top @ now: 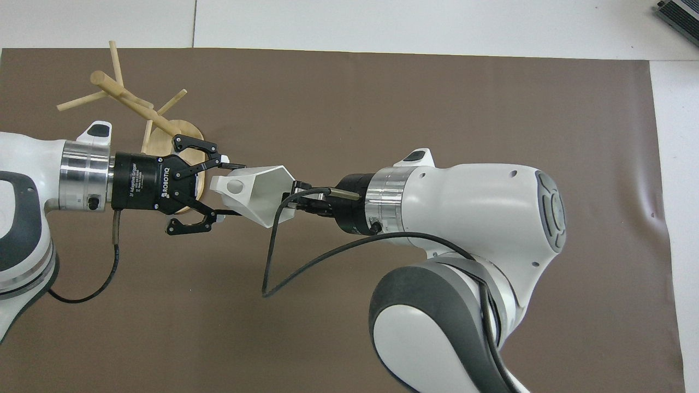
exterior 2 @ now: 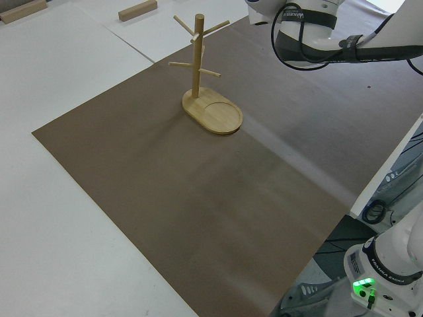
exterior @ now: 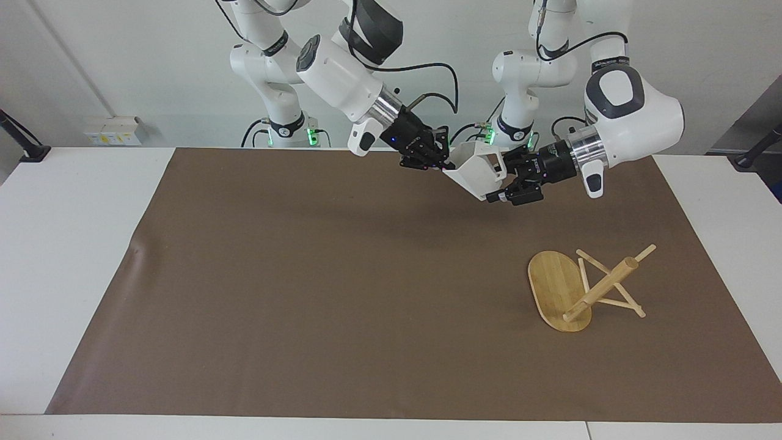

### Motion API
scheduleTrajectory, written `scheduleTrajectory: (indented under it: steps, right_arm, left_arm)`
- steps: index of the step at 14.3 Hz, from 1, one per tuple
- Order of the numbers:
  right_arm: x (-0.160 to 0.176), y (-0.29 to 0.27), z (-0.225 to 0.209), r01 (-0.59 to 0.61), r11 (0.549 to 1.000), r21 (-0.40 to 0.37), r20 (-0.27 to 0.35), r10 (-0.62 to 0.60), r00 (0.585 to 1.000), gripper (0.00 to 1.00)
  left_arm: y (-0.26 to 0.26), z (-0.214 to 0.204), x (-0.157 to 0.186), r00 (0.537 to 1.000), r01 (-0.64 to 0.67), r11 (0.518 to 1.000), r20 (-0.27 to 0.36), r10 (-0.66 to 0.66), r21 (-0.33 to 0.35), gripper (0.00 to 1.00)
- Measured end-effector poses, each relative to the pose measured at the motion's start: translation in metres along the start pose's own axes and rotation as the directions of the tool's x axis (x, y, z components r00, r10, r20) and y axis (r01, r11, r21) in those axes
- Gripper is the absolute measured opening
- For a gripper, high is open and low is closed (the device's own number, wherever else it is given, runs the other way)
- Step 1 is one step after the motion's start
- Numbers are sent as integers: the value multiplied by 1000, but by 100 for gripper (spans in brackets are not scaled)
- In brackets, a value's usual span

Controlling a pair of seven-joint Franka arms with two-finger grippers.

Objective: Hang cup on rack
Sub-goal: 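Bring the cup to the left gripper and grasp it with the left gripper, then open the right gripper and withdraw it while the left gripper holds the cup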

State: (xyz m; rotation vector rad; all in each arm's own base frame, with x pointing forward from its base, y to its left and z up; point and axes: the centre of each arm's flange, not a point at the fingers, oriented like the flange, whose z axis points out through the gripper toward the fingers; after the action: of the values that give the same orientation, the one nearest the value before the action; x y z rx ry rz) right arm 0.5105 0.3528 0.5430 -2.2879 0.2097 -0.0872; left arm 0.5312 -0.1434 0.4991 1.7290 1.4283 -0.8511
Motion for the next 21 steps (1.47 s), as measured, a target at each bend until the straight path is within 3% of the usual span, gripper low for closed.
scheduleTrajectory:
  steps: [6, 7, 11, 12, 13, 14, 16, 19, 21]
  right_arm:
    - [-5, -3, 3, 4, 1000, 0, 11, -4, 1000, 9]
    - [-6, -4, 5, 6, 1000, 0, 14, -6, 1000, 15]
    - [-7, -4, 5, 7, 1000, 0, 16, -7, 1000, 57]
    - [-7, -4, 5, 7, 1000, 0, 16, -7, 1000, 64]
    - [-7, -4, 5, 7, 1000, 0, 16, -7, 1000, 64]
    - [-7, -4, 5, 7, 1000, 0, 16, -7, 1000, 69]
    - [-7, -4, 5, 7, 1000, 0, 16, -7, 1000, 89]
    - [-7, -4, 5, 7, 1000, 0, 15, -7, 1000, 93]
    - [-7, -4, 5, 7, 1000, 0, 15, -7, 1000, 100]
  left_arm:
    - [1, -2, 0, 1000, 1, 1000, -1, -1, -4, 69]
    - [1, -2, 0, 1000, 2, 1000, -1, -2, -6, 69]
    - [1, -4, 1, 1000, 3, 1000, -8, -3, -5, 69]
    - [1, -3, 2, 1000, 6, 1000, -13, -6, -2, 69]
    - [0, -3, 3, 1000, 17, 1000, -19, -17, 1, 69]
    - [-1, -2, 5, 999, 32, 999, -34, -32, 9, 69]
    - [-4, -3, 12, 993, 57, 998, -102, -53, 35, 69]
    - [-5, -6, 22, 978, 105, 994, -187, -97, 34, 69]
    - [-2, -10, 32, 957, 175, 984, -232, -177, -29, 69]
